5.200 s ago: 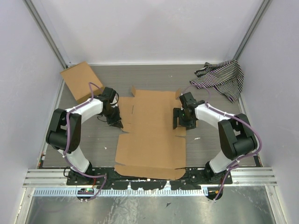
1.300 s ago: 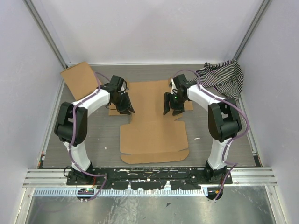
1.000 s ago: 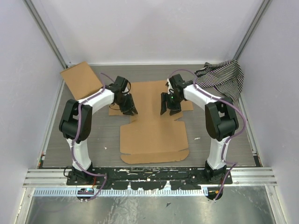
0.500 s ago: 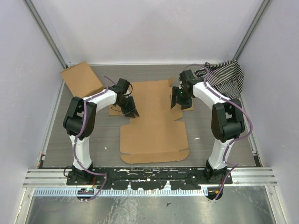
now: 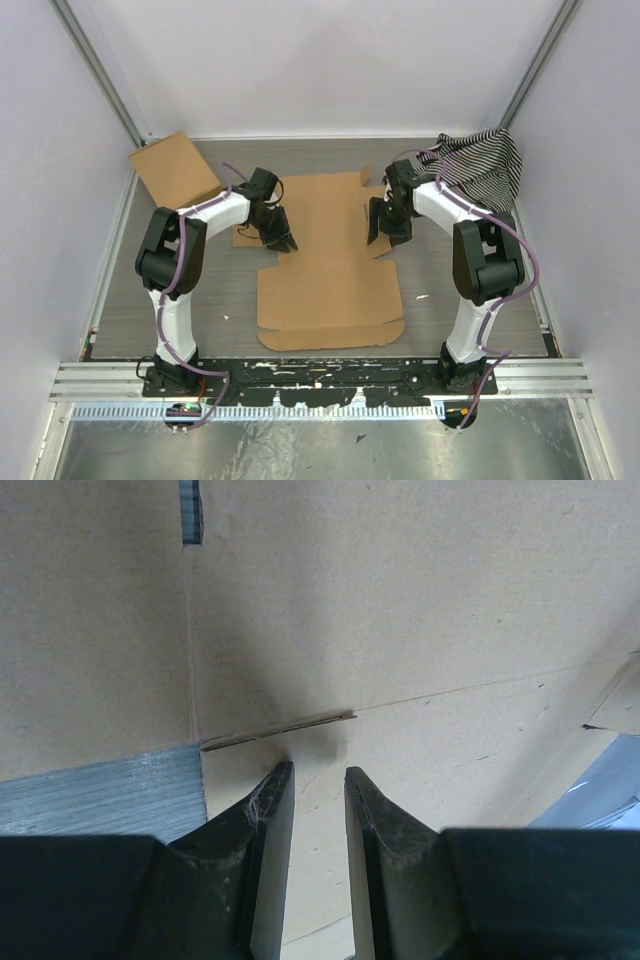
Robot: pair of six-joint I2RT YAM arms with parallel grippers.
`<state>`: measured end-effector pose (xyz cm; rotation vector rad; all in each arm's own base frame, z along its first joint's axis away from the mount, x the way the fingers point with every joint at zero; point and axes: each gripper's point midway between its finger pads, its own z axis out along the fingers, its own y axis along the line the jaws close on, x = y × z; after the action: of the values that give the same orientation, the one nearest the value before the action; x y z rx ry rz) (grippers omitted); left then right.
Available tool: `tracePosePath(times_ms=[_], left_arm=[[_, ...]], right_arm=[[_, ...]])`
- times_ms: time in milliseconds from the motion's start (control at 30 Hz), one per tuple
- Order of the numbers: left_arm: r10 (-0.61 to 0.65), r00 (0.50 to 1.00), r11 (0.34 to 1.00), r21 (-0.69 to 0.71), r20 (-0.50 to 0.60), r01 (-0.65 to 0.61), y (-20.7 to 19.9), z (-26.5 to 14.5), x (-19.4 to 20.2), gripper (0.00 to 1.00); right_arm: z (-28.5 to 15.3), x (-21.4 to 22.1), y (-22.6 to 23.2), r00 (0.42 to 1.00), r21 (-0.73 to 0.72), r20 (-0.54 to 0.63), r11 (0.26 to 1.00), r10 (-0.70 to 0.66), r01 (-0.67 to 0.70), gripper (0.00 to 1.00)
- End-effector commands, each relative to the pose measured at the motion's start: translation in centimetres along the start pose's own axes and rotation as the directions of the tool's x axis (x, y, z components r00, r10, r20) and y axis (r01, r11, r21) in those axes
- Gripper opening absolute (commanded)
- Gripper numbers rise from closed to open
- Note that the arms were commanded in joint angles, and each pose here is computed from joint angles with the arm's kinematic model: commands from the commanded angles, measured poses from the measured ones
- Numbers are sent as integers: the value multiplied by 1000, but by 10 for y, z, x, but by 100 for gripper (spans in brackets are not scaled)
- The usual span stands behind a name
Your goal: Fold the paper box
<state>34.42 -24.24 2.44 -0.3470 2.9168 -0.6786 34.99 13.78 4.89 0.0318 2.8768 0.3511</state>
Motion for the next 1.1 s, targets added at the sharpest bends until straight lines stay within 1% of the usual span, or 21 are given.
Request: tracePosePath(times_ms=[0, 200, 533, 933, 1067], left_arm=[[1, 1000, 998, -57, -29, -3, 17, 12, 8, 34], [3, 1000, 998, -56, -26, -4, 16, 11, 7, 33], [21, 1000, 998, -64, -20, -22, 15, 3, 5, 33], [27, 999, 997, -76, -30, -29, 15, -1, 6, 33], [42, 999, 995, -85, -23, -44, 12, -9, 3, 33]], right_arm=[[-22, -17, 26, 995, -110, 91, 992, -46, 56, 65], [-24, -21, 43, 994, -157, 95, 986, -49, 63, 64], [-3, -13, 71, 994, -173, 51, 980, -92, 99, 64], [46, 12, 62, 993, -147, -74, 986, -97, 85, 63], [31, 3, 67, 994, -150, -26, 983, -107, 102, 63]])
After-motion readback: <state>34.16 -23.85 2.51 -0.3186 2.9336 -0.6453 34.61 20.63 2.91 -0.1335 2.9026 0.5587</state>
